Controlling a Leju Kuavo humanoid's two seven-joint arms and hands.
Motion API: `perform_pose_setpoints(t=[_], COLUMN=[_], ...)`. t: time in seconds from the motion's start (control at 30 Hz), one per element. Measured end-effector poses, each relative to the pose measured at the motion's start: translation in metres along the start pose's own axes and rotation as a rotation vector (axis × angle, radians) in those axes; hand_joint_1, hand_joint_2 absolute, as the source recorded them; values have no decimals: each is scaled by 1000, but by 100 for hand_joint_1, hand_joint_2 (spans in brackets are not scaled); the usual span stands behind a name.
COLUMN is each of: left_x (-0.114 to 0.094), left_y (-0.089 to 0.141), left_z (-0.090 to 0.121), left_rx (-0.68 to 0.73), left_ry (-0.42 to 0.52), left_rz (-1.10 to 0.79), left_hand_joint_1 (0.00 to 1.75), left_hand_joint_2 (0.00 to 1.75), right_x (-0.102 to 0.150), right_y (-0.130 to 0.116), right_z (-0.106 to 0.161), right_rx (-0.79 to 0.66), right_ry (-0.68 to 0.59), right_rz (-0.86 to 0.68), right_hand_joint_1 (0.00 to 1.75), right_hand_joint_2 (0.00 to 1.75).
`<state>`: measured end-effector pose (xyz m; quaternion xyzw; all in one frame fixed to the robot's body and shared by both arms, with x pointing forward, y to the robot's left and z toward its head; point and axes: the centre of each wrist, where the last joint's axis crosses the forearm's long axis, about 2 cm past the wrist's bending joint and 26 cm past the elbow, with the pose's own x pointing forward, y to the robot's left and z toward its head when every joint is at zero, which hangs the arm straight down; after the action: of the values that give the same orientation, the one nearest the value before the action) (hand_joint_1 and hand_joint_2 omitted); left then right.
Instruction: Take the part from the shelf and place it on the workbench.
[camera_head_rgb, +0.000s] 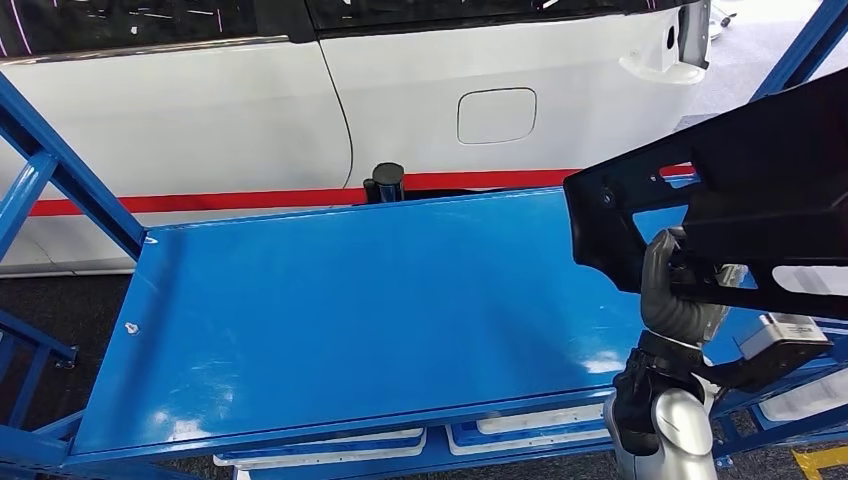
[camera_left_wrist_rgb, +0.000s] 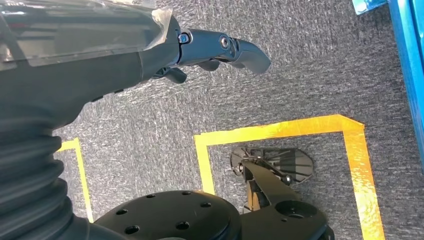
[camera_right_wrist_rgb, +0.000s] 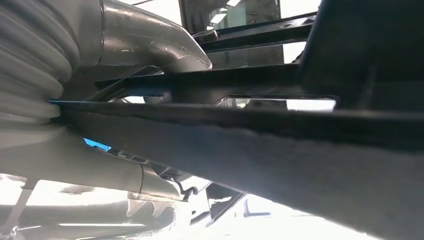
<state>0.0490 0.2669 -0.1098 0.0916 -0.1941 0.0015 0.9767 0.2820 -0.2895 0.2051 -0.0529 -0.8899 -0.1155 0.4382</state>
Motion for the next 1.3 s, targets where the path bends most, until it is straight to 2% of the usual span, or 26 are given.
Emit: perform_pose_setpoints(t=[1.3], left_x=[0], left_y=[3], left_z=[-1], left_rx=[20], left_ry=[-7], left_rz=[51], left_hand_joint_1=[0], left_hand_joint_2=[175], right_x=[0], right_y=[0], right_z=[1], right_rx=[1], right_ry=[-10], right_rz=[-72], right_hand_joint_1=[166], right_hand_joint_2=[175])
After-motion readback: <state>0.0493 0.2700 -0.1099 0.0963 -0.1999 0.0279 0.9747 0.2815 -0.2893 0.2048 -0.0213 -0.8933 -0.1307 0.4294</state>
